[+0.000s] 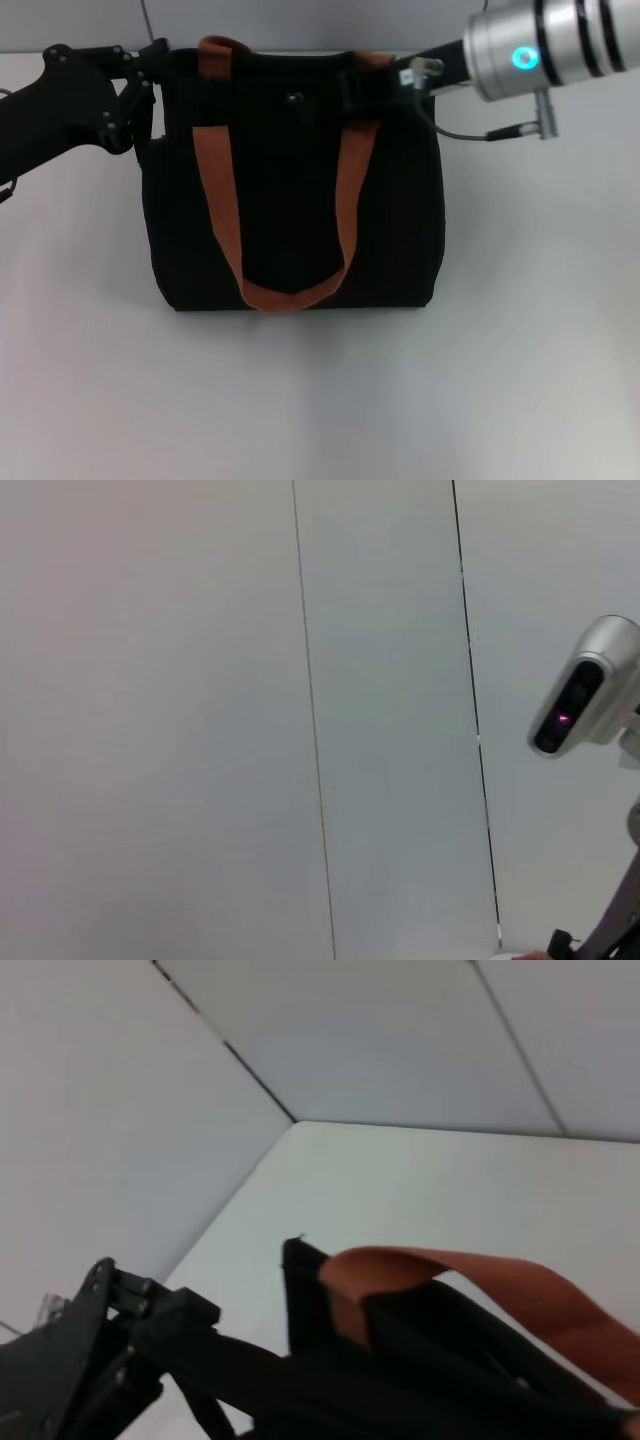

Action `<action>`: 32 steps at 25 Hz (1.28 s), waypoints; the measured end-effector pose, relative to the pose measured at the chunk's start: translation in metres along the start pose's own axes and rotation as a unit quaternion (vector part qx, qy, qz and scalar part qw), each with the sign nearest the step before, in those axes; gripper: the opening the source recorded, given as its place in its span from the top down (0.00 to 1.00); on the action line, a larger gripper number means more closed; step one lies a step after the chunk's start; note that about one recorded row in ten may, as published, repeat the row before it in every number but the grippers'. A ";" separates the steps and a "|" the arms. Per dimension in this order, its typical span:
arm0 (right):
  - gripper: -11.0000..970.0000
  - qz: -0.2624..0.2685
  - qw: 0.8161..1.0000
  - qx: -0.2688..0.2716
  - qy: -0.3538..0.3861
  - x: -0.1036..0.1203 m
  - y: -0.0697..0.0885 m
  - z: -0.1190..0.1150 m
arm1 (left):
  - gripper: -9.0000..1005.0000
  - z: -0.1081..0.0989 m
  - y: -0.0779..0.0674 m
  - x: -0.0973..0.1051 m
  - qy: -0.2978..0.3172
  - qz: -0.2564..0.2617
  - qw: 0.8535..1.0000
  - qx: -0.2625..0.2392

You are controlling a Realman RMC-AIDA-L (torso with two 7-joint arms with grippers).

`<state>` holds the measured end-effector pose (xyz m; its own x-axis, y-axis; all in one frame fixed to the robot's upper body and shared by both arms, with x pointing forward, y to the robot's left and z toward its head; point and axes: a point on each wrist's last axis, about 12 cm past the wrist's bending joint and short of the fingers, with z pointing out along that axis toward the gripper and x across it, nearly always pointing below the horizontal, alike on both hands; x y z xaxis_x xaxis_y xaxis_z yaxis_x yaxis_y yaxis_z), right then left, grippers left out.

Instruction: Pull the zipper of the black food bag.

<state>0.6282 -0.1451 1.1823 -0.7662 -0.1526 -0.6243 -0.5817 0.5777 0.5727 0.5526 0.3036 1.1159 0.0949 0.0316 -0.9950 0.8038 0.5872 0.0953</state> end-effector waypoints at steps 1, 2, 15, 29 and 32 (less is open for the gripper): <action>0.99 0.000 1.000 0.000 0.000 0.000 0.000 0.000 | 0.96 0.000 0.000 0.000 0.000 0.000 1.000 0.000; 0.99 0.004 1.000 0.002 -0.003 0.002 -0.002 -0.004 | 0.96 0.000 0.000 0.000 0.000 0.001 1.000 -0.001; 0.99 0.045 0.998 0.031 -0.044 0.025 -0.026 -0.051 | 0.96 0.002 0.002 -0.002 0.000 0.004 1.000 -0.002; 0.98 0.022 0.992 -0.042 -0.116 0.028 -0.025 -0.075 | 0.95 0.001 0.001 0.000 0.000 0.000 1.000 -0.003; 0.97 -0.011 0.977 -0.104 -0.187 0.038 -0.027 -0.091 | 0.95 0.000 0.000 0.000 -0.001 -0.003 1.000 -0.003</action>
<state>0.5897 -0.2390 1.1912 -0.6219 0.1622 -0.7661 -0.6703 0.3955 0.6279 0.5528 0.3033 1.1157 0.0912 0.0274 -0.9955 0.8011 0.5918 0.0896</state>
